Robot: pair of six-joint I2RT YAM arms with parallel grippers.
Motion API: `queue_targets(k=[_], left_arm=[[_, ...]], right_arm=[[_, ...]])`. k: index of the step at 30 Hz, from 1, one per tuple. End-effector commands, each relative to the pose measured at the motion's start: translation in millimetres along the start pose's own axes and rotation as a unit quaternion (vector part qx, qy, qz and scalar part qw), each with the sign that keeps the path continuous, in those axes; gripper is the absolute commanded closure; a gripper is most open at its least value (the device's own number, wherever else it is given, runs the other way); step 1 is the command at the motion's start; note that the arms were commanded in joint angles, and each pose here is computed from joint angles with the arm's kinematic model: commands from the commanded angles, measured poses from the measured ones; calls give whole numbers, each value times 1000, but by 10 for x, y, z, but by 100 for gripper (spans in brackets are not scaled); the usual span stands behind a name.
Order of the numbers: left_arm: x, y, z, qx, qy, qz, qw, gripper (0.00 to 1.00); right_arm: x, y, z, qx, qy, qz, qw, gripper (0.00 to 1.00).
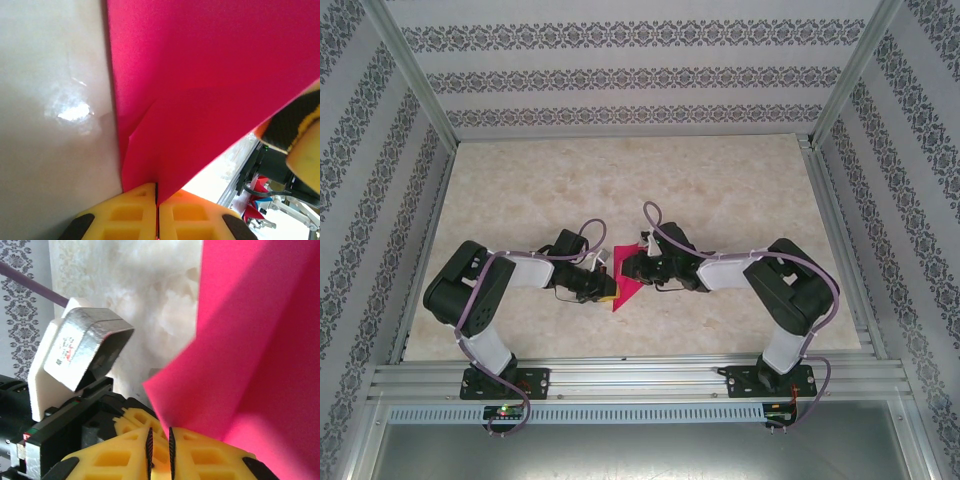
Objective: Fold a paper plane with a square sheet of paper (pick it up from the middle)
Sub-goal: Fourth fold the wing at the center of the table.
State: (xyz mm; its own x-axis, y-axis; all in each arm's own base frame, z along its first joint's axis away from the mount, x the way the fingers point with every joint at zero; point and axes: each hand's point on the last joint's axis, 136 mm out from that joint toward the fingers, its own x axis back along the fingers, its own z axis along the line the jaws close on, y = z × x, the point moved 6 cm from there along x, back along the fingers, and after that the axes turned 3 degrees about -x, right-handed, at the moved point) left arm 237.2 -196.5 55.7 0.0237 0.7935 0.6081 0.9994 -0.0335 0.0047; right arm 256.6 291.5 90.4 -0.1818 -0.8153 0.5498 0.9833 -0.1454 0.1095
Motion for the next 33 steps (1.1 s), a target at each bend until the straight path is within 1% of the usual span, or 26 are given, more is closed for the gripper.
queue_targets(k=[1, 4, 6, 8, 13, 23, 29, 31, 33], left_arm=[[-47, 71, 70, 10, 9, -4, 1000, 91], [-56, 61, 97, 17, 12, -1, 1000, 91], [-59, 49, 117, 21, 14, 1, 1000, 91], [-55, 42, 127, 24, 15, 2, 1000, 91], [-55, 31, 158, 31, 20, 3, 999, 91], [-46, 18, 202, 38, 38, 3, 999, 91], [-11, 18, 151, 26, 33, 0, 999, 89], [2, 17, 153, 25, 41, 0, 999, 89], [9, 17, 150, 24, 43, 0, 999, 86]], right_arm=[[-80, 49, 94, 14, 14, 2, 1000, 81], [-112, 90, 74, 7, 13, -1, 1000, 81], [-124, 126, -15, -4, 0, -10, 1000, 81], [-140, 158, -71, -11, 3, -13, 1000, 82], [-195, 205, -125, -19, 7, -8, 1000, 82], [-202, 179, -279, -34, -14, -7, 999, 82], [-220, 140, -398, -51, -32, -6, 998, 83], [-208, 131, -430, -54, -39, -11, 998, 83], [-209, 127, -451, -57, -46, -11, 997, 84]])
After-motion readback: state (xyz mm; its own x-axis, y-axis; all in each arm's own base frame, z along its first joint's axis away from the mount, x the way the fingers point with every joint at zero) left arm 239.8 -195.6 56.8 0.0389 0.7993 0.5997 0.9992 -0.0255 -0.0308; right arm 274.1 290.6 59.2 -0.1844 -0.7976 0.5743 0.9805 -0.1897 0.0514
